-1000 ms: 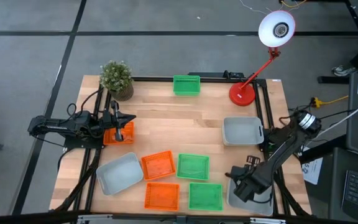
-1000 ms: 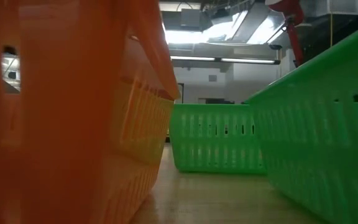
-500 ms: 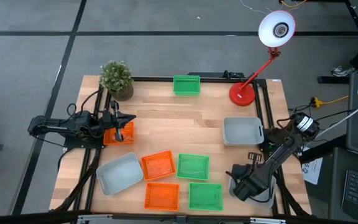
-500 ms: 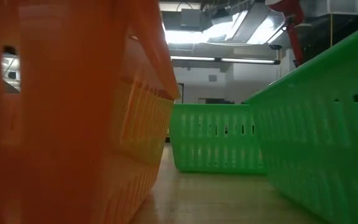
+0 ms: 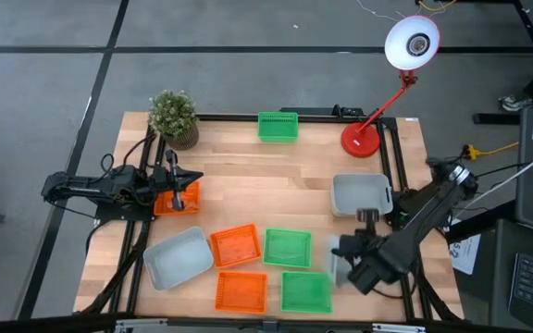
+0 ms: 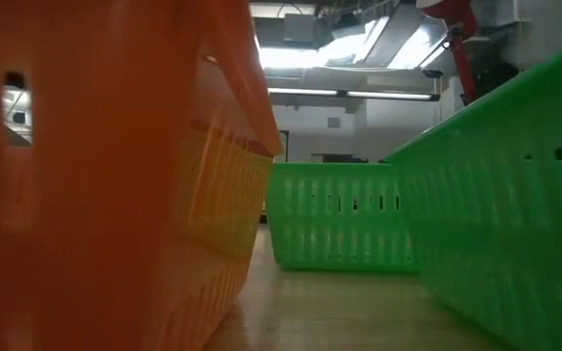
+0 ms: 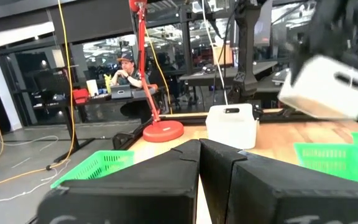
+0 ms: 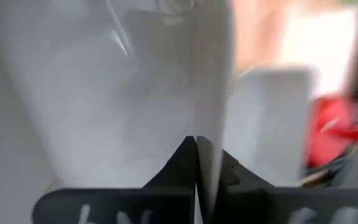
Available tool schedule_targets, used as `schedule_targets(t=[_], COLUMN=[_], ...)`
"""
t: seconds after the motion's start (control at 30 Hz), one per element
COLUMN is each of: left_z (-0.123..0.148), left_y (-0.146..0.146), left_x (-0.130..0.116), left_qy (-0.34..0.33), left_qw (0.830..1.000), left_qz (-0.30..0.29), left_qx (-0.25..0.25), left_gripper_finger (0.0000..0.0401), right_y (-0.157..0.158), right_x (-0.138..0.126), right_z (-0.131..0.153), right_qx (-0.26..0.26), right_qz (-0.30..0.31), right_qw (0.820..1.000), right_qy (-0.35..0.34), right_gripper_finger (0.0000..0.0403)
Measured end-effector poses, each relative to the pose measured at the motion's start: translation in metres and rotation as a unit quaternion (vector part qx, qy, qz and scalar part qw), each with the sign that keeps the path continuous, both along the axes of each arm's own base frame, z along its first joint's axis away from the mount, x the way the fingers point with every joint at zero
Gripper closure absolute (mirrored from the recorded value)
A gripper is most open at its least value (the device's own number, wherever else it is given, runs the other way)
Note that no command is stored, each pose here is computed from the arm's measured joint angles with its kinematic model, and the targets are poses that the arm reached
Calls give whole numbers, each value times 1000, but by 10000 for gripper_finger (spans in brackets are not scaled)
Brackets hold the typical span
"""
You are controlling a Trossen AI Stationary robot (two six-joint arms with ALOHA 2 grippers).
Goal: Stack baskets by color
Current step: Stack the bottom right gray bin onto the top right gray bin
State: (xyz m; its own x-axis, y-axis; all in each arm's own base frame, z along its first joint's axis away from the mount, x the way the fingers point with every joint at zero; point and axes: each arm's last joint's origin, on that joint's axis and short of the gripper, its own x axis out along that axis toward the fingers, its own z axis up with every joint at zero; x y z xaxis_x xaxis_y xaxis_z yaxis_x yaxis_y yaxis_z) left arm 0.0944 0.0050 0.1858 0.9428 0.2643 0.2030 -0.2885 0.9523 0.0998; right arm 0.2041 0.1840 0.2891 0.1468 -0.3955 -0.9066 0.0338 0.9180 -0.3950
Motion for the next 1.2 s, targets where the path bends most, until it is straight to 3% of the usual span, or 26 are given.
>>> schedule_targets(t=[0.13,0.27,0.4,0.57,0.67,0.9,1.07,1.2], left_z=[0,0,0,-2,-3,-5,-5,-5], left_y=[0,0,0,0,0,0,0,0], left_x=[0,0,0,0,1,1,1,1], left_qy=[0,-1,3,13,18,25,25,24], left_qw=[1000,1000,1000,1000,1000,1000,1000,1000], left_qz=[0,0,0,0,0,0,0,0], left_qx=[0,0,0,0,0,1,0,0], left_gripper_finger=[401,401,401,401,401,401,401,401], right_y=[-21,-48,-78,-122,-150,-201,-219,-228], right_x=[-1,-4,-3,-2,-3,-7,-4,-3], right_z=[30,50,65,77,84,86,72,49], right_qx=[-46,-85,-116,-138,-99,82,140,154], right_qz=[26,28,18,3,-14,-30,4,-1], right_qw=[994,985,980,982,991,995,990,987], right_qy=[-99,-150,-163,-128,-93,-37,7,54], right_gripper_finger=[402,402,402,403,403,403,403,403])
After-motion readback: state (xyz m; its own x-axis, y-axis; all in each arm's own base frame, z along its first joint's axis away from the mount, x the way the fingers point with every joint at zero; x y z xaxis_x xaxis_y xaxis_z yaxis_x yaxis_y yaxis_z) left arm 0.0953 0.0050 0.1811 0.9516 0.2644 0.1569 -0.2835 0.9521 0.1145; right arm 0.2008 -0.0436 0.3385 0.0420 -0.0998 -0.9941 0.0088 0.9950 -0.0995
